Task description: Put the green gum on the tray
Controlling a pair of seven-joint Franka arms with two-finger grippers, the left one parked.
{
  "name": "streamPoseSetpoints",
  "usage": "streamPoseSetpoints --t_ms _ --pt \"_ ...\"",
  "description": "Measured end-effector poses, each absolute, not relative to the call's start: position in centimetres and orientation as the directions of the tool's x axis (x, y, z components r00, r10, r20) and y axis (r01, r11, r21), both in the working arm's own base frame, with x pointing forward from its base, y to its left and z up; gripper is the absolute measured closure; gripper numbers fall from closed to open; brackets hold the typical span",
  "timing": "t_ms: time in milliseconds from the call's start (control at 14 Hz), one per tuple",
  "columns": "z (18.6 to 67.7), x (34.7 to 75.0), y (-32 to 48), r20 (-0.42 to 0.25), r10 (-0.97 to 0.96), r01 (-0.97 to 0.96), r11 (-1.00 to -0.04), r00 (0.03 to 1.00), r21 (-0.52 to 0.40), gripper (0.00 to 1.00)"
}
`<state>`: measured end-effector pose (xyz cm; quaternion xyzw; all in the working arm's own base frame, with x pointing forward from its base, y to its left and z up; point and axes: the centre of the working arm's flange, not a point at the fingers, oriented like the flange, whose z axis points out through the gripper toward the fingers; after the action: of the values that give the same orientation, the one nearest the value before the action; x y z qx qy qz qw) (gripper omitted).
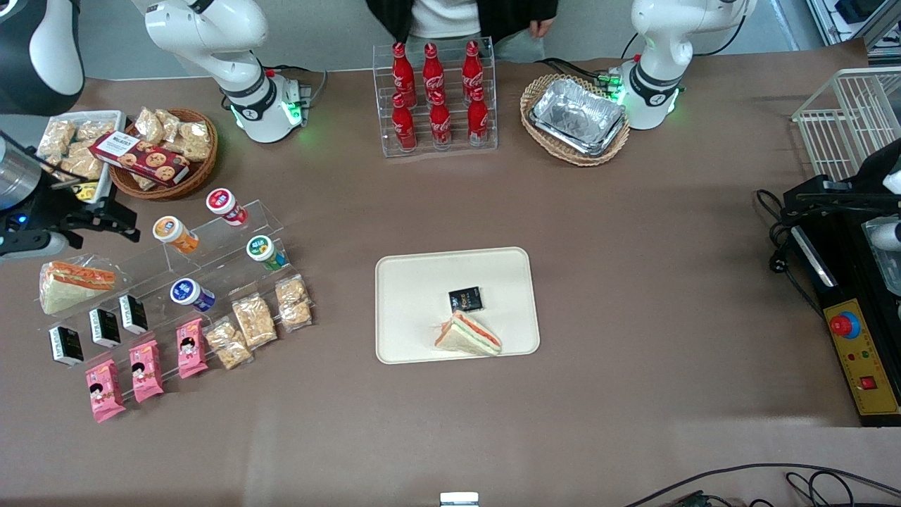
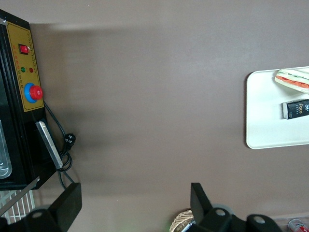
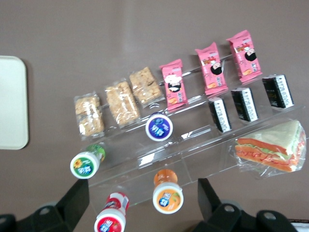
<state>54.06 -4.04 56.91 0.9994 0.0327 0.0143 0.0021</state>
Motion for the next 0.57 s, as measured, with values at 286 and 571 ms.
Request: streamPoseSetpoints --t_ms 286,571 --pt "56.5 55.2 -5.0 0.028 0.049 0.049 -0.999 0.998 0.008 0.0" --pt "56.4 55.5 -2.7 0.025 0.048 0.048 -0.999 0.999 -0.011 0.0"
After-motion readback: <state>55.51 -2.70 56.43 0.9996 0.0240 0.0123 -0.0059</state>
